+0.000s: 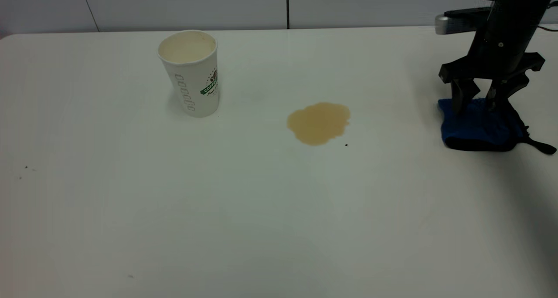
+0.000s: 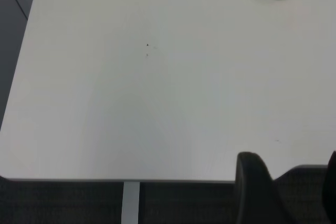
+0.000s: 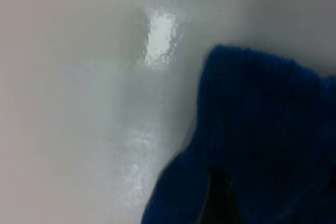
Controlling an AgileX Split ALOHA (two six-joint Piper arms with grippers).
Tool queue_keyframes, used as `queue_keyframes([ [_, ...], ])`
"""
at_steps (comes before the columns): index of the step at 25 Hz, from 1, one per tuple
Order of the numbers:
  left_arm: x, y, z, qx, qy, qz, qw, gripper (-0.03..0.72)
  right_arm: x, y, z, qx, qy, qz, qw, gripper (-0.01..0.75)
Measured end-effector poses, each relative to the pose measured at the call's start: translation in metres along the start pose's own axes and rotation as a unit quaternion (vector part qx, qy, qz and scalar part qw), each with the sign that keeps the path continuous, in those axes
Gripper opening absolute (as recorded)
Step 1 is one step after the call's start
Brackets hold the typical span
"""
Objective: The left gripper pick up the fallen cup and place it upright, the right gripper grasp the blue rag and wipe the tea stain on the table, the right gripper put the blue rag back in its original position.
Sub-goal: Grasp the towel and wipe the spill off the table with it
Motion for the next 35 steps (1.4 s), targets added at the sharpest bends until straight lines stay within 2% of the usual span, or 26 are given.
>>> queue_keyframes([
  [4,0.0,0.0,0.0,0.0,0.0,0.0,1.0,0.351,-0.012,-0.006,-0.002,0.003,-0.003,0.01,1.0,0.59],
  [7,0.0,0.0,0.0,0.0,0.0,0.0,1.0,0.351,-0.015,-0.007,-0.003,0.004,-0.005,0.01,1.0,0.537],
  [10,0.0,0.0,0.0,0.0,0.0,0.0,1.0,0.351,-0.016,-0.007,-0.004,-0.001,-0.002,0.01,1.0,0.428],
  [15,0.0,0.0,0.0,0.0,0.0,0.0,1.0,0.351,-0.016,-0.005,0.003,-0.038,0.025,0.005,0.999,0.129],
  [16,0.0,0.0,0.0,0.0,0.0,0.0,1.0,0.351,-0.015,-0.004,0.005,-0.044,0.031,0.005,0.999,0.088],
  [20,0.0,0.0,0.0,0.0,0.0,0.0,1.0,0.351,-0.015,-0.002,0.022,-0.039,0.041,0.004,0.998,0.067],
  [24,0.0,0.0,0.0,0.0,0.0,0.0,1.0,0.351,-0.012,-0.001,0.064,-0.005,0.056,0.014,0.998,0.067],
  [31,0.0,0.0,0.0,0.0,0.0,0.0,1.0,0.351,-0.003,-0.012,0.166,0.08,0.086,0.032,0.993,0.067],
  [35,0.0,0.0,0.0,0.0,0.0,0.0,1.0,0.351,-0.002,-0.019,0.223,0.123,0.104,0.02,0.987,0.067],
])
Point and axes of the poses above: a point on each arm's last joint axis where the gripper is mounted, x pointing back along that axis away from the gripper, z along the wrist's bending axis when the last joint is at zero, y = z × x, the point moved 8 cm from there along -x, pointing out along that axis toward the gripper
